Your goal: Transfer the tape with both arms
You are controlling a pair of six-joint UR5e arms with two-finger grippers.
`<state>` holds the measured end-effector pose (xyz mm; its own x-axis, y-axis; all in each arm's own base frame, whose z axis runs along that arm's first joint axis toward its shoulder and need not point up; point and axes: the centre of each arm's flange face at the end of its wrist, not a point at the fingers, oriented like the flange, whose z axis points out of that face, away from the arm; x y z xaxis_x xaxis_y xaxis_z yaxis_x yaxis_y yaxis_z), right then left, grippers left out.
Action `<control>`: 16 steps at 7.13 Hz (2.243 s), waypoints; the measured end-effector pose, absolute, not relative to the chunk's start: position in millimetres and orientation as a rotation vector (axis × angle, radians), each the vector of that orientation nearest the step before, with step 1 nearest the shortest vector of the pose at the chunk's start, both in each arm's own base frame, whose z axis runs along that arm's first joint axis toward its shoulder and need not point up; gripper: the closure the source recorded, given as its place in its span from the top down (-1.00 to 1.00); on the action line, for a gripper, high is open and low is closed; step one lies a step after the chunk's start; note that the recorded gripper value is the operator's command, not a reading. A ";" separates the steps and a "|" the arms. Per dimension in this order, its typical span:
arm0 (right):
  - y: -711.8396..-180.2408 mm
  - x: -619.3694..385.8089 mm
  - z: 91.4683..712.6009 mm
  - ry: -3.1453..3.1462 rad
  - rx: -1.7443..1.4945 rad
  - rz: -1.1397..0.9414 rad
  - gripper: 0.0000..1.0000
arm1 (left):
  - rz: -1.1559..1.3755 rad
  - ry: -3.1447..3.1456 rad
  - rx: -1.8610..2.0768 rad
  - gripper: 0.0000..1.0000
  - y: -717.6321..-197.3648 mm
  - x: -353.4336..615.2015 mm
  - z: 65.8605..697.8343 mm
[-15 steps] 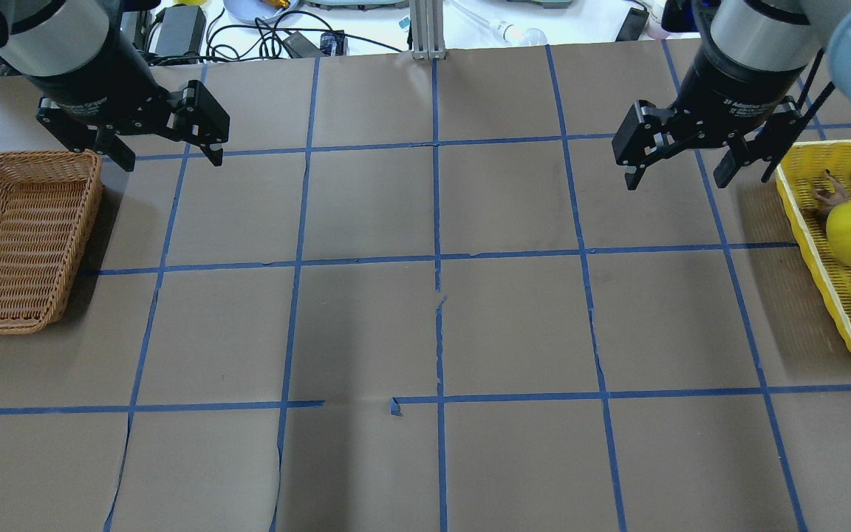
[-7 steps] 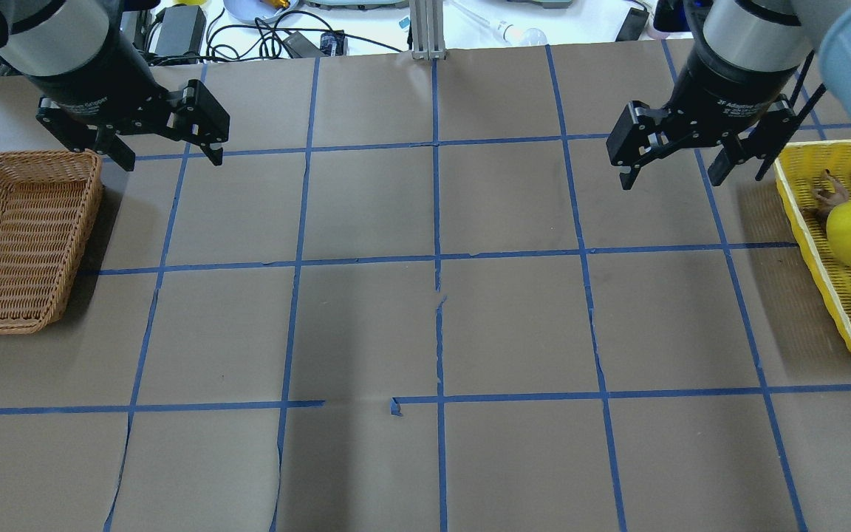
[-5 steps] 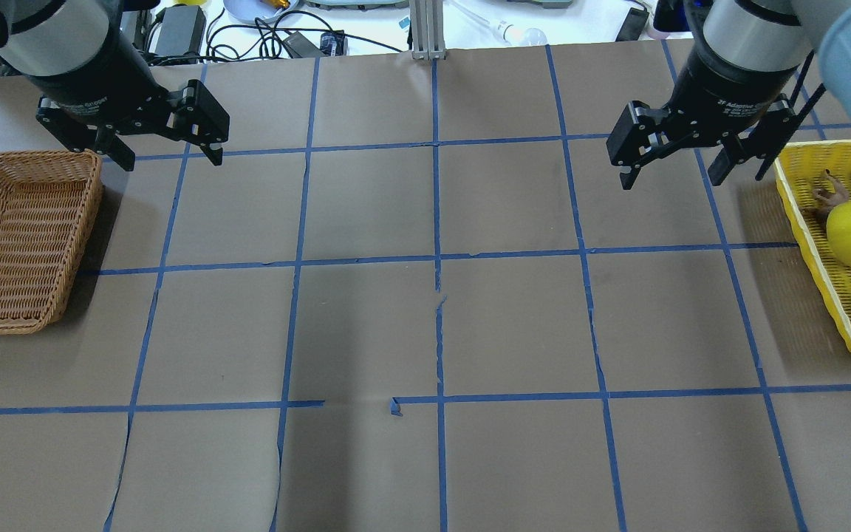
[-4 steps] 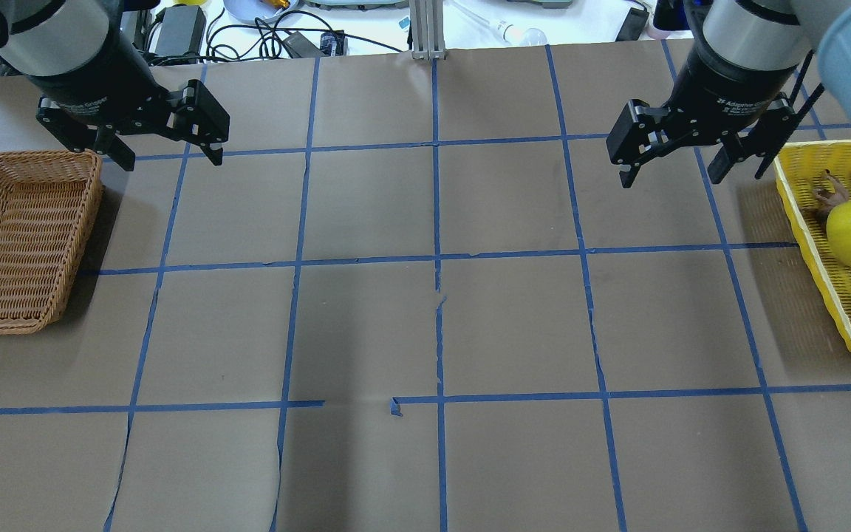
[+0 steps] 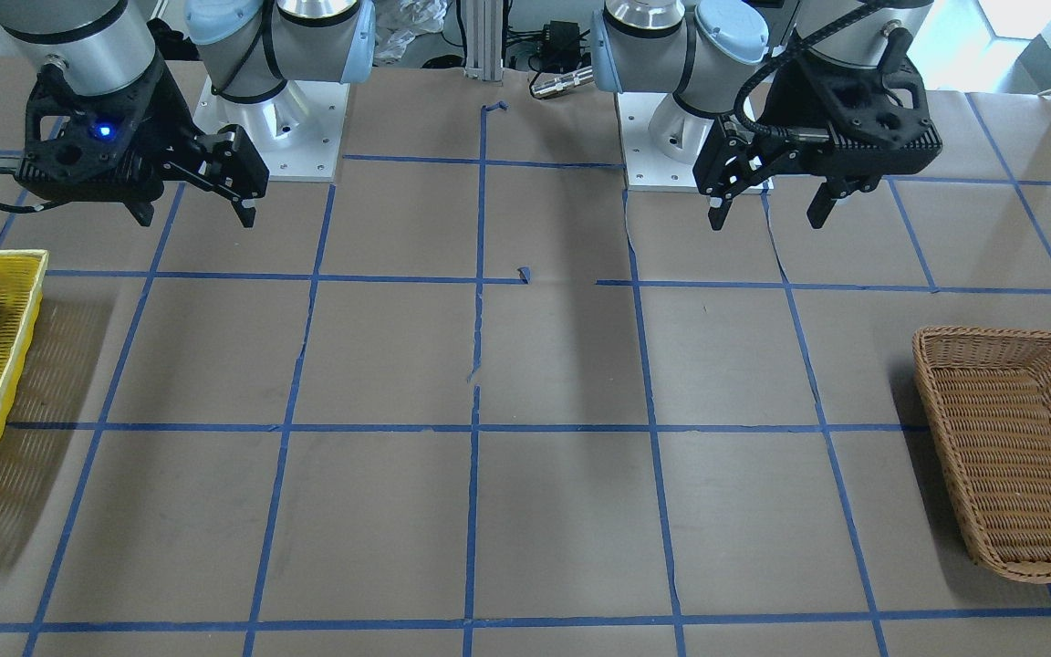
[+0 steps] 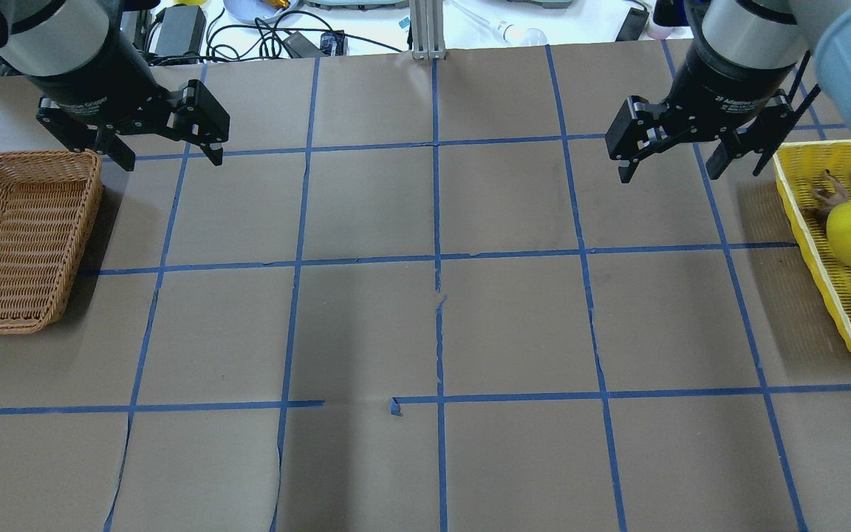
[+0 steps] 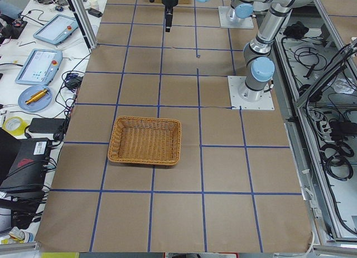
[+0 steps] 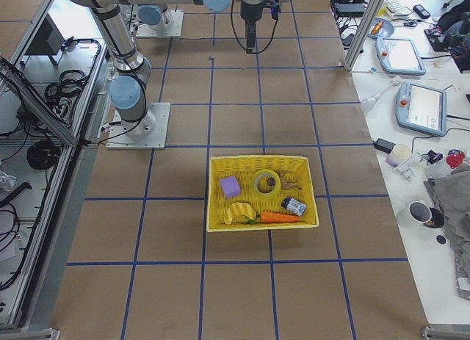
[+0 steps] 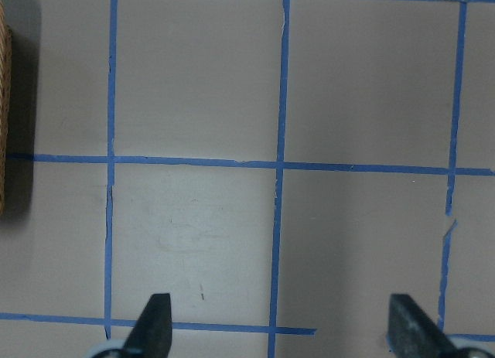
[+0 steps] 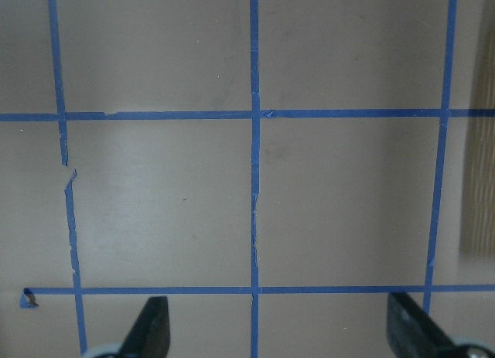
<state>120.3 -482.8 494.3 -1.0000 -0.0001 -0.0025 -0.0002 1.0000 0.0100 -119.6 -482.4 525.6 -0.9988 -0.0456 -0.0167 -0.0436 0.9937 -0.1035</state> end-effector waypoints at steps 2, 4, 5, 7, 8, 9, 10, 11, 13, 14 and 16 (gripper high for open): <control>-485.5 118.7 492.6 3.145 0.012 0.001 1.00 | -0.161 3.118 -0.070 1.00 -482.4 -119.6 525.6; -484.9 116.7 492.0 3.157 0.016 0.003 1.00 | -0.161 3.118 -0.070 1.00 -482.4 -119.6 525.6; -484.3 116.4 492.1 3.159 0.017 0.006 1.00 | -0.161 3.118 -0.070 1.00 -482.4 -119.6 525.6; -491.0 108.5 491.9 3.159 0.044 -0.026 1.00 | -0.161 3.117 -0.069 1.00 -482.4 -119.5 525.6; -504.1 88.4 488.0 3.158 0.108 -0.060 1.00 | -0.161 3.117 -0.068 1.00 -482.4 -119.5 525.6; -522.0 47.0 478.8 3.152 0.225 -0.081 1.00 | -0.161 3.117 -0.068 1.00 -482.4 -119.5 525.6; -539.9 -14.6 466.9 3.140 0.360 -0.121 1.00 | -0.161 3.117 -0.068 1.00 -482.4 -119.5 525.6; -554.1 -77.7 450.6 3.143 0.426 -0.166 1.00 | -0.161 3.117 -0.068 1.00 -482.4 -119.5 525.6; -569.5 -178.2 401.2 3.163 0.430 -0.159 1.00 | -0.161 3.116 -0.068 1.00 -482.4 -119.4 525.6; -572.7 -217.3 373.2 3.154 0.469 -0.141 1.00 | -0.161 3.116 -0.068 1.00 -482.4 -119.4 525.6; -573.7 -268.3 325.5 3.121 0.550 -0.100 1.00 | -0.161 3.117 -0.068 1.00 -482.4 -119.5 525.7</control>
